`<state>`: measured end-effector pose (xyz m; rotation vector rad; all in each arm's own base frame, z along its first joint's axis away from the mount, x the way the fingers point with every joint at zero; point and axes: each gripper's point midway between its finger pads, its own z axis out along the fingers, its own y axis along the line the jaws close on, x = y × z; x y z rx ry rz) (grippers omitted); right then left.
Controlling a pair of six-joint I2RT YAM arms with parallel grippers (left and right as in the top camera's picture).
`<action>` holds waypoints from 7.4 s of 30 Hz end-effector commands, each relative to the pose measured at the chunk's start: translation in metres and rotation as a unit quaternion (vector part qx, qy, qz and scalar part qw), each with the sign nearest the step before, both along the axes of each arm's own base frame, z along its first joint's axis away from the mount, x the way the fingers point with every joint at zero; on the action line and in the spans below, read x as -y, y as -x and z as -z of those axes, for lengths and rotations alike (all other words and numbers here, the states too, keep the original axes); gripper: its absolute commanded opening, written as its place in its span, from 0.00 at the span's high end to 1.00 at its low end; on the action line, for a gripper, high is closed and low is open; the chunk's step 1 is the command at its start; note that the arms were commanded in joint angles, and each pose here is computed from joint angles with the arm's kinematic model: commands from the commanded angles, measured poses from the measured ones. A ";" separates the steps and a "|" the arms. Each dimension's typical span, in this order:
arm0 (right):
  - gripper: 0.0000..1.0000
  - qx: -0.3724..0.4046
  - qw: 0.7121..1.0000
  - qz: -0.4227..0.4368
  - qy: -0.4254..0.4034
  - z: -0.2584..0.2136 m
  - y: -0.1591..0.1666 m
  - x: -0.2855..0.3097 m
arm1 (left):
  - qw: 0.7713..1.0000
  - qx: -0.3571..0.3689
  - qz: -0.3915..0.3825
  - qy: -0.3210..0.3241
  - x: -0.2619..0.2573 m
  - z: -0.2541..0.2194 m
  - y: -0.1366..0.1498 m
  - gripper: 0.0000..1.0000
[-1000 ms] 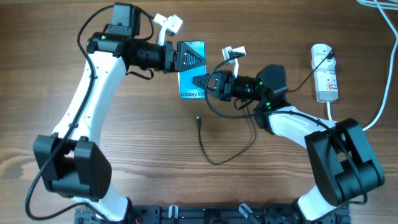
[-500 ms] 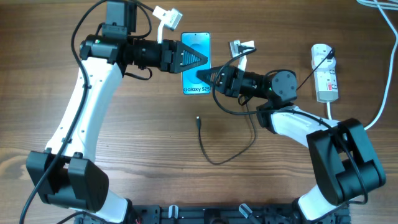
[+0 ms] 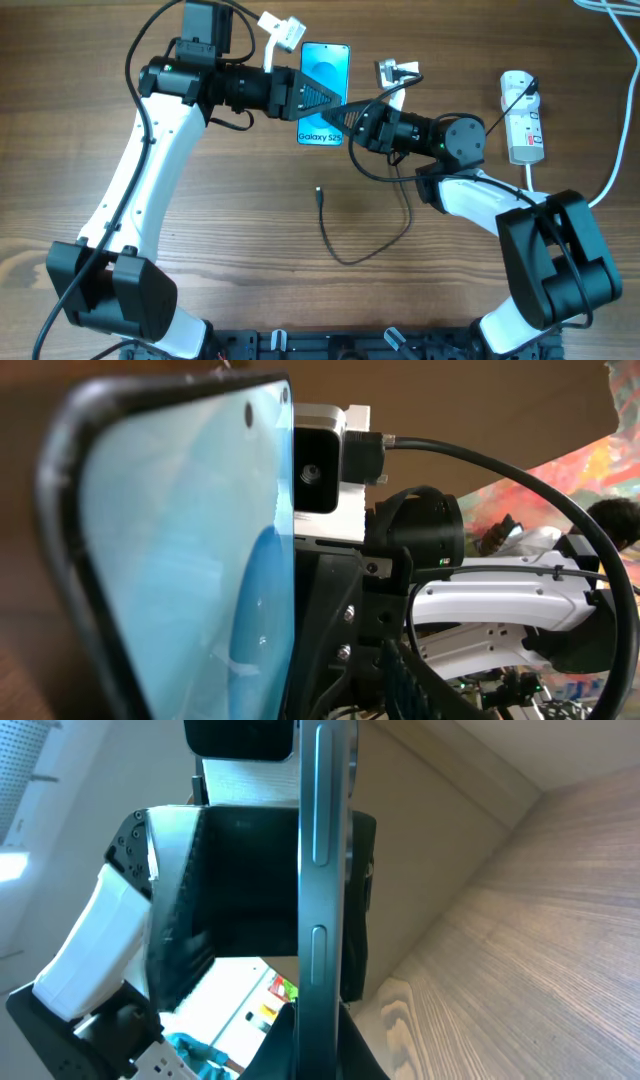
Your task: Plug charger to phone and switch on socket
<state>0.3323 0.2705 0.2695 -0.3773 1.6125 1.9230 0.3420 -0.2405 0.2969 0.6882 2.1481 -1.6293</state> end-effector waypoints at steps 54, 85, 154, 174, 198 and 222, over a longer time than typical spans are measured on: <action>0.16 -0.231 0.914 0.001 0.334 0.216 0.034 0.019 | 0.863 -0.166 -0.252 -0.405 -0.106 0.195 0.009 0.96; 0.74 -0.140 0.770 0.171 0.599 0.257 0.050 -0.011 | 0.795 -0.126 -0.381 -0.455 -0.144 0.237 -0.033 0.96; 0.75 -0.258 0.656 0.152 0.693 0.284 0.067 0.022 | 0.798 -0.128 -0.378 -0.452 -0.142 0.237 -0.033 0.96; 0.76 -0.272 0.656 0.150 0.688 0.284 0.070 0.020 | 0.797 -0.129 -0.378 -0.453 -0.143 0.237 -0.032 0.96; 0.88 -0.243 0.661 0.166 0.690 0.283 0.058 0.020 | 0.797 -0.129 -0.378 -0.453 -0.142 0.237 -0.032 0.96; 0.96 -0.068 0.911 -0.130 0.385 0.146 0.050 -0.019 | 0.856 -0.073 -0.411 -0.306 -0.124 0.131 -0.035 0.96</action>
